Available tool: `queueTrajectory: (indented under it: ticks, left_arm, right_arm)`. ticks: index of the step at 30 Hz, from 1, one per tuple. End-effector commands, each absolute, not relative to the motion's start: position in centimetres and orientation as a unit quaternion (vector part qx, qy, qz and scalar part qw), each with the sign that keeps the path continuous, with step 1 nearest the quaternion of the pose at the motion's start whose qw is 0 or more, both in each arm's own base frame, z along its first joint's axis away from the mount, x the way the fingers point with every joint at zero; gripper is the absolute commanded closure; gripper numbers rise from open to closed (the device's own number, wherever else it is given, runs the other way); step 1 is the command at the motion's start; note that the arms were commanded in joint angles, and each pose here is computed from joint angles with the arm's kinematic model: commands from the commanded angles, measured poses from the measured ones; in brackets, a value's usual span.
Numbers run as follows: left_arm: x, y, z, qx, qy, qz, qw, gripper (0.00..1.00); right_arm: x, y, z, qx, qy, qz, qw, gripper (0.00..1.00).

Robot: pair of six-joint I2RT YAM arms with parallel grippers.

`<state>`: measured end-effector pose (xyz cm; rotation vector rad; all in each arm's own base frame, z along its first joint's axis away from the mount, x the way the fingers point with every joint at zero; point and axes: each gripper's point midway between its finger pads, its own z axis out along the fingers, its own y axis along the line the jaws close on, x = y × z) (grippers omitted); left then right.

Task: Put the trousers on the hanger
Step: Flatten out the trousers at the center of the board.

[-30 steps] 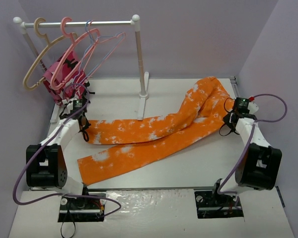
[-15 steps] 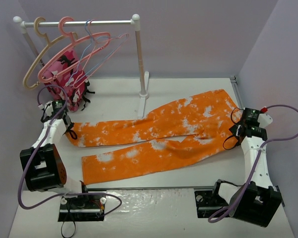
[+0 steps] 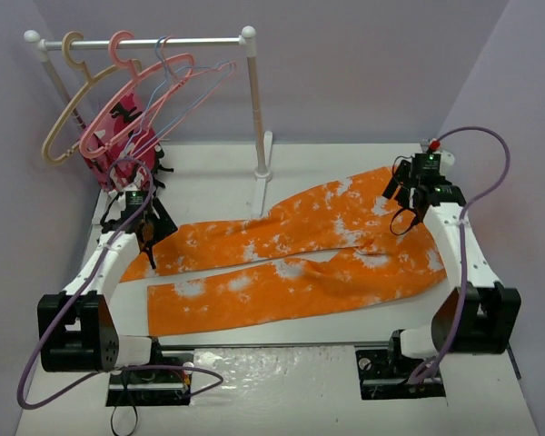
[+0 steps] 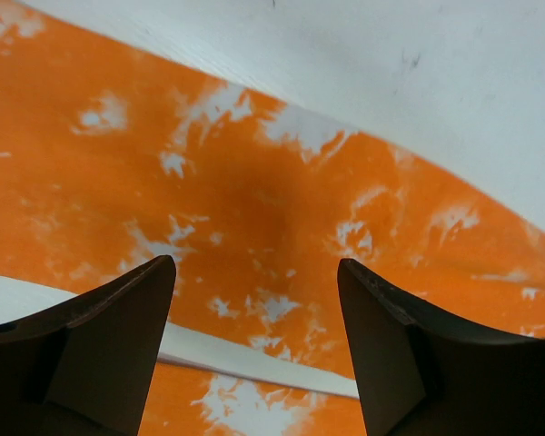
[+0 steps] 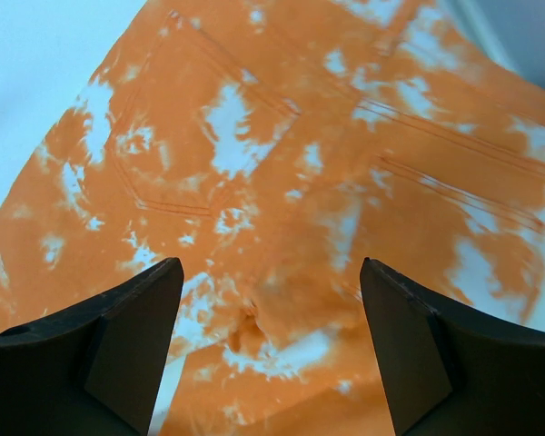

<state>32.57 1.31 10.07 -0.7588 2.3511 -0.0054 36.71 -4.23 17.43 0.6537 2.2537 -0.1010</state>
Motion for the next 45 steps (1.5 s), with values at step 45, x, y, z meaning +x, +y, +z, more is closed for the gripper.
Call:
queueTrajectory:
  ticks: [45]
  left_arm:
    - [34.7,2.4,9.4,-0.279,0.903,0.044,0.324,0.15]
  right_arm:
    - [57.3,14.1,7.2,0.079,0.898,-0.033,0.433,0.20]
